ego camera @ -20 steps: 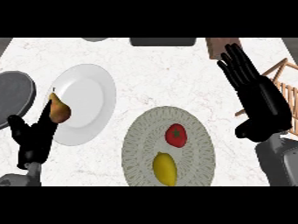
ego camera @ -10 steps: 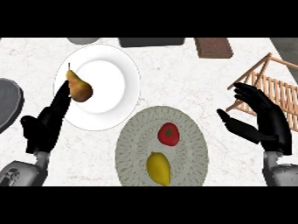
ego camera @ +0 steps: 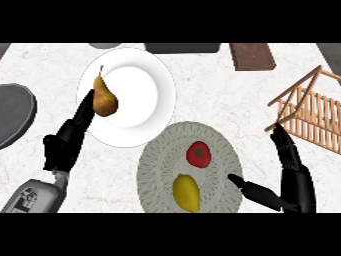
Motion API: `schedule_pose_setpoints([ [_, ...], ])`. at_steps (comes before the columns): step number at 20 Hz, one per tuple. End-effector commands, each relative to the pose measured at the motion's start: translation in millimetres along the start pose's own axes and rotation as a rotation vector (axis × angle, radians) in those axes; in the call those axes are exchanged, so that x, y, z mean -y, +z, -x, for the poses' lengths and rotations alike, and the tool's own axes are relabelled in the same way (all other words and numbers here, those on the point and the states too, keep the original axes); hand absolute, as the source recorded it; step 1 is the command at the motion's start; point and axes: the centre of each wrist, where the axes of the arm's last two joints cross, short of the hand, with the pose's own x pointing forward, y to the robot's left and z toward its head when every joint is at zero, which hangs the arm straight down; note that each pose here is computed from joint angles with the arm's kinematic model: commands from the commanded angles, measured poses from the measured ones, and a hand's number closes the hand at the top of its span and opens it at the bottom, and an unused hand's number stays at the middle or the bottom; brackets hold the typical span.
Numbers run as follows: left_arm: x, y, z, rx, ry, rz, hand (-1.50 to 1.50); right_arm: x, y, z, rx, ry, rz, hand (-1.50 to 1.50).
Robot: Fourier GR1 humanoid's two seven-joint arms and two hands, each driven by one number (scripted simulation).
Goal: Pick the lemon from the placemat and place it in the tiered shelf
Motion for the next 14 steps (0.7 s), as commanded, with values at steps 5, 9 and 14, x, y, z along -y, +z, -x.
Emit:
schedule_pose_setpoints([
  [5, 15.9, -0.3, 16.5, 0.002, -0.005, 0.011, 0.0, -3.7, 11.2, -51.0, -0.024, 0.229, -0.253, -1.5],
  [9, 8.3, -12.9, 7.8, 0.002, 0.004, 0.015, 0.0, -11.9, 1.1, -97.0, -0.084, 0.33, -0.305, -1.5],
  [14, 10.1, -9.7, 8.6, 0.004, -0.009, 0.022, 0.0, -21.8, 19.4, -129.7, -0.14, 0.561, -0.47, -1.5],
])
